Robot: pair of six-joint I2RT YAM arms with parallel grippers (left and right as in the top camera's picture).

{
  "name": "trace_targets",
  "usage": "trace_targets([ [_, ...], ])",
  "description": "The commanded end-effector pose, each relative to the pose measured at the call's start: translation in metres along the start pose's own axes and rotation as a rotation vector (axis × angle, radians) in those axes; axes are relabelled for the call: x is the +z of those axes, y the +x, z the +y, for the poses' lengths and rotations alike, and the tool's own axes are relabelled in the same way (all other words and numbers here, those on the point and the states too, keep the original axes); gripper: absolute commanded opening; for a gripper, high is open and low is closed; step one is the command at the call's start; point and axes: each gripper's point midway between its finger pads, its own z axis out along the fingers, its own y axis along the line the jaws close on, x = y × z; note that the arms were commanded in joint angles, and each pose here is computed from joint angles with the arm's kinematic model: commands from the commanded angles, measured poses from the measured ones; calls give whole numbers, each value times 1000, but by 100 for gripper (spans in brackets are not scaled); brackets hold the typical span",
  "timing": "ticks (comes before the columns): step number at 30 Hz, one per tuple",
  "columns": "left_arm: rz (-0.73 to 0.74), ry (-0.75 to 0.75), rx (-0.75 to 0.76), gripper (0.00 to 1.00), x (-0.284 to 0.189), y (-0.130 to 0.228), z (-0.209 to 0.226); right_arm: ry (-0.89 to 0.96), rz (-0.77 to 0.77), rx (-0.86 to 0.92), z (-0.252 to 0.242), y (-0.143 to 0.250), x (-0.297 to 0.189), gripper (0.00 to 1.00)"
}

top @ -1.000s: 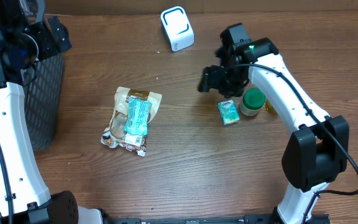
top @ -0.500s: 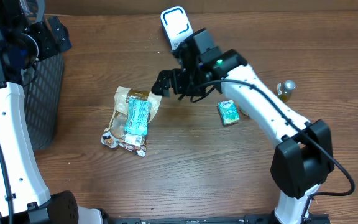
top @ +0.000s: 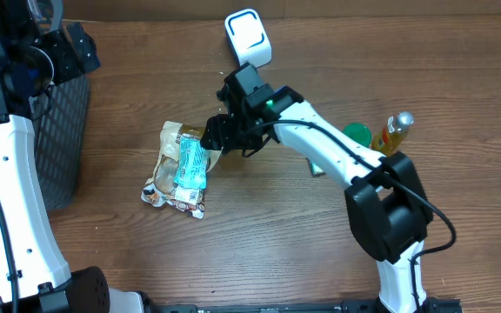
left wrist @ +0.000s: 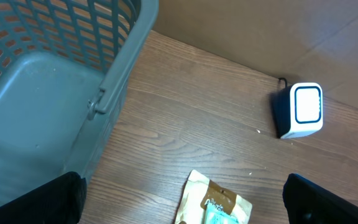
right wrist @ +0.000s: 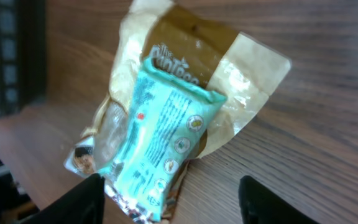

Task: Scan the item barcode
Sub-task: 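Move the right gripper to the wipes packet and grasp it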

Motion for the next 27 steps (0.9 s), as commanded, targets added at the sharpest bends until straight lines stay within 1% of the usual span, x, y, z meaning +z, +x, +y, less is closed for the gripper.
trace_targets([
  [1, -21, 12, 19, 100, -5, -7, -4, -1, 12, 9, 8, 6, 13, 61],
  [9, -21, 12, 19, 100, -5, -7, -4, 10, 58, 14, 9, 21, 40, 61],
  [12, -21, 12, 20, 100, -5, -7, -4, 12, 65, 32, 6, 22, 48, 57],
  [14, -21, 12, 19, 100, -5, -7, -4, 19, 75, 57, 2, 24, 53, 51],
  [18, -21, 12, 19, 100, -5, -7, -4, 24, 83, 61, -1, 26, 57, 28],
  [20, -21, 12, 20, 100, -5, -7, -4, 22, 81, 60, 0, 25, 57, 22],
  [24, -21, 12, 19, 100, -5, -7, -4, -20, 106, 63, 6, 28, 56, 5],
  [25, -21, 12, 19, 99, -5, -7, -4, -28, 108, 66, 6, 28, 55, 4],
  [27, -21, 12, 19, 100, -5, -7, -4, -28, 106, 69, 5, 27, 55, 4],
])
